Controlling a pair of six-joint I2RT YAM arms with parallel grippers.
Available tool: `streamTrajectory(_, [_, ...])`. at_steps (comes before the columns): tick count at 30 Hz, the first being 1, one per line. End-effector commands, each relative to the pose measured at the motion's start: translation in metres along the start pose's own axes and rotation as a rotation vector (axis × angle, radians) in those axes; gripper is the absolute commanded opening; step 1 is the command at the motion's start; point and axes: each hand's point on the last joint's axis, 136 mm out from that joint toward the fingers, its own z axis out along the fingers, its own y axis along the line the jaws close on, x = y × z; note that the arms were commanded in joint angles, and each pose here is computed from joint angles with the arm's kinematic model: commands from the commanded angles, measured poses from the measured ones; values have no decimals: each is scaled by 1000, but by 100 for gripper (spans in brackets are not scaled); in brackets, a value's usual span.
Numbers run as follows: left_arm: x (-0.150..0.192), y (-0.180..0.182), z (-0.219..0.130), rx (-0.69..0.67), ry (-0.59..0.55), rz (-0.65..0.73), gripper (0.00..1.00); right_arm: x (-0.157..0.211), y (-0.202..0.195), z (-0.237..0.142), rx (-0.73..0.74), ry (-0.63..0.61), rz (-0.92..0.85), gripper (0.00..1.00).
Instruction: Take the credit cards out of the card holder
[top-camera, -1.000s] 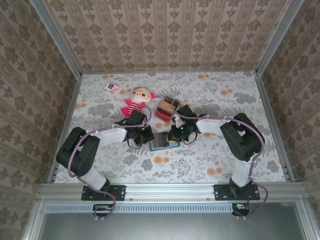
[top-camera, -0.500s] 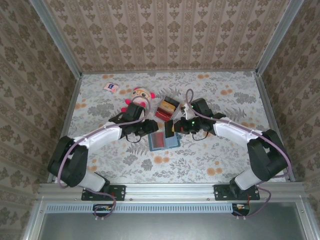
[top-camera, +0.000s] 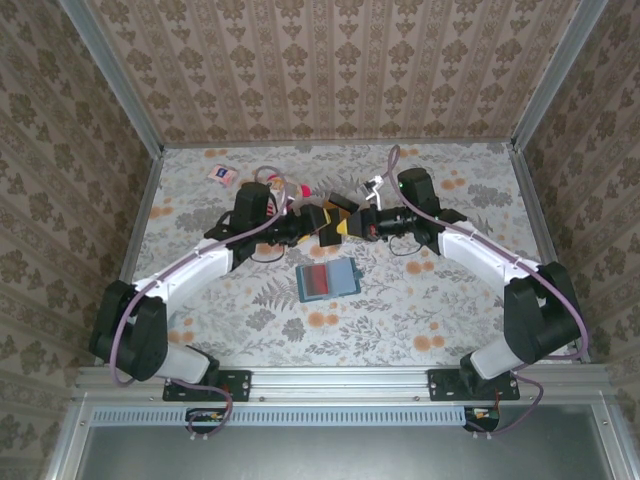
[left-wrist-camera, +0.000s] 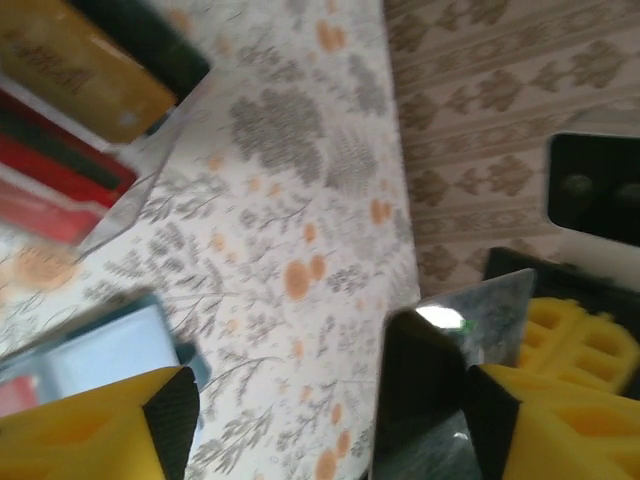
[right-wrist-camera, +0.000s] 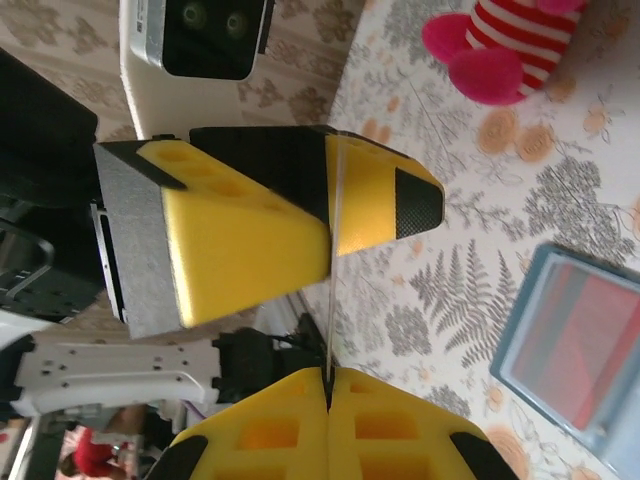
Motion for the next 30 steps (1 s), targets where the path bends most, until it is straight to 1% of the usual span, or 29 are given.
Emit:
streamTrajectory(1, [-10, -31, -3, 178, 8, -18, 59, -10, 22, 3, -114, 20, 5, 0])
streamTrajectory(8, [-11, -35, -7, 191, 8, -11, 30, -20, 19, 8, -118, 9, 41, 0])
streamTrajectory(11, [-11, -36, -10, 194, 3, -4, 15, -26, 13, 11, -102, -18, 61, 0])
streamTrajectory(12, [-12, -36, -11, 192, -5, -2, 10, -30, 13, 12, -111, -37, 76, 3])
streamTrajectory(15, [-15, -34, -12, 181, -30, -13, 4, -42, 14, 13, -135, -112, 117, 20])
streamTrajectory(17, [-21, -31, -13, 160, -62, -36, 2, -46, 15, 15, -144, -141, 138, 29])
streamTrajectory(18, [-23, -30, -13, 155, -75, -43, 2, -47, 15, 17, -146, -149, 150, 30])
streamTrajectory(24, [-35, -28, -14, 138, -134, -69, 3, -53, 9, 20, -165, -196, 227, 33])
streamTrajectory(28, [-38, -29, -13, 137, -141, -81, 3, -47, 10, 28, -180, -180, 238, 33])
streamTrajectory(30, [-44, -24, -14, 115, -176, -89, 3, -44, 10, 32, -181, -169, 244, 32])
